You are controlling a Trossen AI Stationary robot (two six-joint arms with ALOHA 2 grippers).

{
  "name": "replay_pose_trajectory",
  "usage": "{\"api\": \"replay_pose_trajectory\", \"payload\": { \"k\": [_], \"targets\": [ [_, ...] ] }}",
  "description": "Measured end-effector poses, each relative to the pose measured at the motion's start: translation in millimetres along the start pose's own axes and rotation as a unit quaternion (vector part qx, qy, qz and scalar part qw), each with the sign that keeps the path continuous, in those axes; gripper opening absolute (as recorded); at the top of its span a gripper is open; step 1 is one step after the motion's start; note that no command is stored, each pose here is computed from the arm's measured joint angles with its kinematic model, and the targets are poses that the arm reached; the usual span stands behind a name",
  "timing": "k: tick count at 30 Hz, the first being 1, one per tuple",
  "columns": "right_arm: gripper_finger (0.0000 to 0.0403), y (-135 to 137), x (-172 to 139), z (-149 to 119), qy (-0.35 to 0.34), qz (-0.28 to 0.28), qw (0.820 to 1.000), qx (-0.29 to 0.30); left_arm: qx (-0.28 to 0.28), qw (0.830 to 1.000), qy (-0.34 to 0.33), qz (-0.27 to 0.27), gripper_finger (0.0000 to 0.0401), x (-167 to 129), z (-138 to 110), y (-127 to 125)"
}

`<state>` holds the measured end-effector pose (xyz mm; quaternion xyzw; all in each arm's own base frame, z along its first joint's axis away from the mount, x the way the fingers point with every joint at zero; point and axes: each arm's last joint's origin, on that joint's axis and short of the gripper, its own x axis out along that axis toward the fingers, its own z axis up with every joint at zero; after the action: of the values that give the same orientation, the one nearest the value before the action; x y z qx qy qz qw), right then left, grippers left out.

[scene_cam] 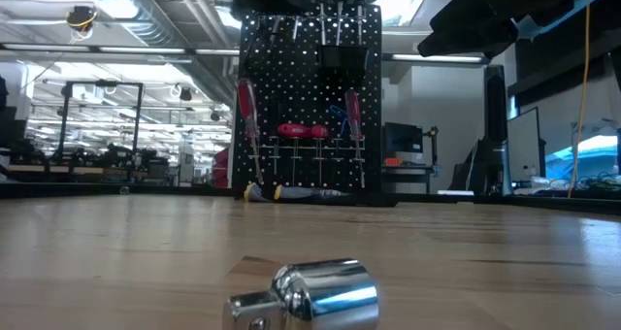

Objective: Hang tools onto peg board
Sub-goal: Put the socket into the pegboard bin

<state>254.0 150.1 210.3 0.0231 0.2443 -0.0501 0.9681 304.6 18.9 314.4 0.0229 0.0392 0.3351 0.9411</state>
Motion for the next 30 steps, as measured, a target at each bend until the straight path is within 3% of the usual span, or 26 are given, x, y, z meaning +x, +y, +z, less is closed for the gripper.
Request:
{"api": "replay_pose_trajectory", "payload": {
  "k": [4,14,19,23,30],
  "targets": [
    [0.0202,0,0,0,0.0,0.0,1.0,-0.005,-0.026,0.999,-0.04,-0.019,0.0056,19,1,9],
    [0.0202,0,0,0,0.0,0.0,1.0,-0.015,-0.031,0.997,-0.063,0.021,0.0056,61,11,27],
    [0.0202,0,0,0,0.0,0.0,1.0,-0.017,-0.006,0.999,-0.026,0.035,0.0057,87,16,32],
    [0.0202,0,0,0,0.001,0.0,1.0,-0.018,0.005,1.0,0.019,0.008,0.0058,103,10,36],
    [0.0202,-1,0,-2,0.008,-0.003,1.0,-0.022,-0.007,1.0,0.023,0.008,0.0079,108,9,39]
  ]
}}
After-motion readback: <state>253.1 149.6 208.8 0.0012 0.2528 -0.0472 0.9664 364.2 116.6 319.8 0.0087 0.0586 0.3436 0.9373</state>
